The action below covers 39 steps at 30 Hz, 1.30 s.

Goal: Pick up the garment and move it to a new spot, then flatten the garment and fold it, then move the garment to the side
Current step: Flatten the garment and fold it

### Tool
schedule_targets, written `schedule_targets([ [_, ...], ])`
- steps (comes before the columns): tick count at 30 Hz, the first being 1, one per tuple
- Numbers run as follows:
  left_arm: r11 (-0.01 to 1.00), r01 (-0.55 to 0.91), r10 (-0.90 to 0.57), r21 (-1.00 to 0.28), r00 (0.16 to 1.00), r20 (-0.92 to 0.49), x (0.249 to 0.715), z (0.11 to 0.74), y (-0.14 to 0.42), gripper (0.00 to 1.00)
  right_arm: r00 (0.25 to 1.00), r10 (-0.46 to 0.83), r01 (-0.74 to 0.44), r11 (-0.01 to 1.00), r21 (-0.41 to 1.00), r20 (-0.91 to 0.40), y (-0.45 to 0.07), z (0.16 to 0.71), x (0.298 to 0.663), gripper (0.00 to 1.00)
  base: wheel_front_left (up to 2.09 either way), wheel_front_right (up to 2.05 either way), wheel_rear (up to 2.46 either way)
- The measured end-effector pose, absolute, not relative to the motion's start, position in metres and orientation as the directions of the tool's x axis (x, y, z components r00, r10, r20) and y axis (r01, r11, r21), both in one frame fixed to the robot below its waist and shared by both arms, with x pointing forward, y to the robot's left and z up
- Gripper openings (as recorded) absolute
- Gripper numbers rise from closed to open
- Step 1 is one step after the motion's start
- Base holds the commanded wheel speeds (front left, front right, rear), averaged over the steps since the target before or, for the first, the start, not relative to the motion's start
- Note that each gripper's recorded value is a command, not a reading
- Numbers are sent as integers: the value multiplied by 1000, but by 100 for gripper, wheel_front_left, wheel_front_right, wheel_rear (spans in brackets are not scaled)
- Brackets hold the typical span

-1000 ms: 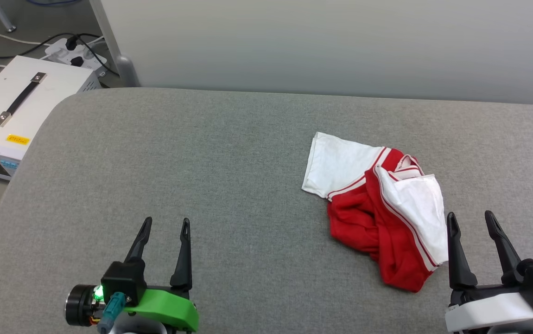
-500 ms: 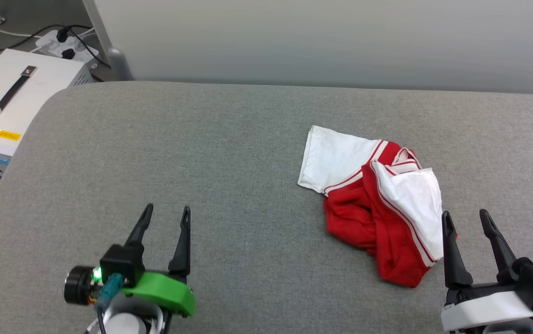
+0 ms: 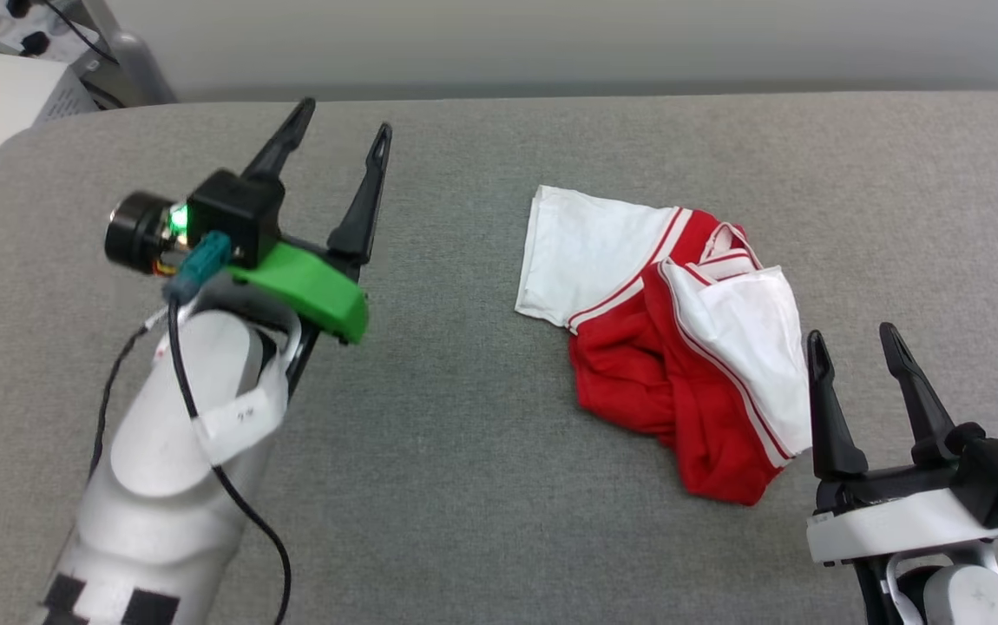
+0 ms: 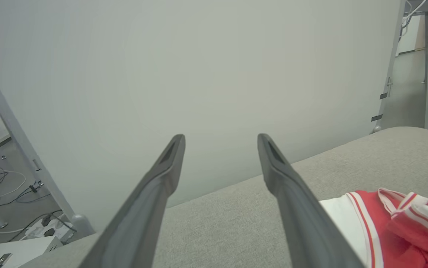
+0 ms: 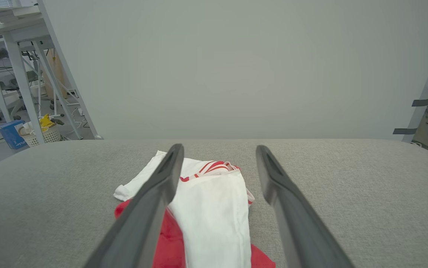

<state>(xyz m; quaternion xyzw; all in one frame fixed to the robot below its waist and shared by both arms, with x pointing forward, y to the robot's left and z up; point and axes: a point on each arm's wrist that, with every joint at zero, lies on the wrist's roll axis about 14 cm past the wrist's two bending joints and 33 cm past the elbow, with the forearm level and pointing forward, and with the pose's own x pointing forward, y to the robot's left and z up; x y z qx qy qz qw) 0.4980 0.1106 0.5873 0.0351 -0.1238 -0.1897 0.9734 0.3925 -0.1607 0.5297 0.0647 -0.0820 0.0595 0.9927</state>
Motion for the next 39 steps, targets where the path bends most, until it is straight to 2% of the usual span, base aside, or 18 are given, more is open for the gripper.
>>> schedule_targets([
  [5,864,482,-501,141,851,156,532,594,70,100,983,73,-93,988,120,166,-173,527,399,100,0,0,0],
  [8,817,562,-572,131,818,59,544,584,40,100,987,53,-72,991,117,155,-180,524,400,100,0,0,0],
  [15,677,723,-660,135,678,-322,551,531,-12,100,991,24,-39,993,113,131,-190,515,405,100,0,0,0],
  [23,521,847,-561,102,430,-707,527,452,-25,100,994,-9,-3,995,103,112,-203,507,413,100,0,0,0],
  [26,492,868,-525,69,358,-772,520,432,-23,100,995,-20,10,995,98,96,-207,502,416,100,0,0,0],
  [34,465,885,-411,16,232,-882,508,381,-5,100,996,-35,28,995,93,76,-214,492,425,100,0,0,0],
  [39,438,899,-384,10,197,-902,504,368,-3,100,998,-42,37,996,87,56,-217,484,428,100,0,0,0],
])
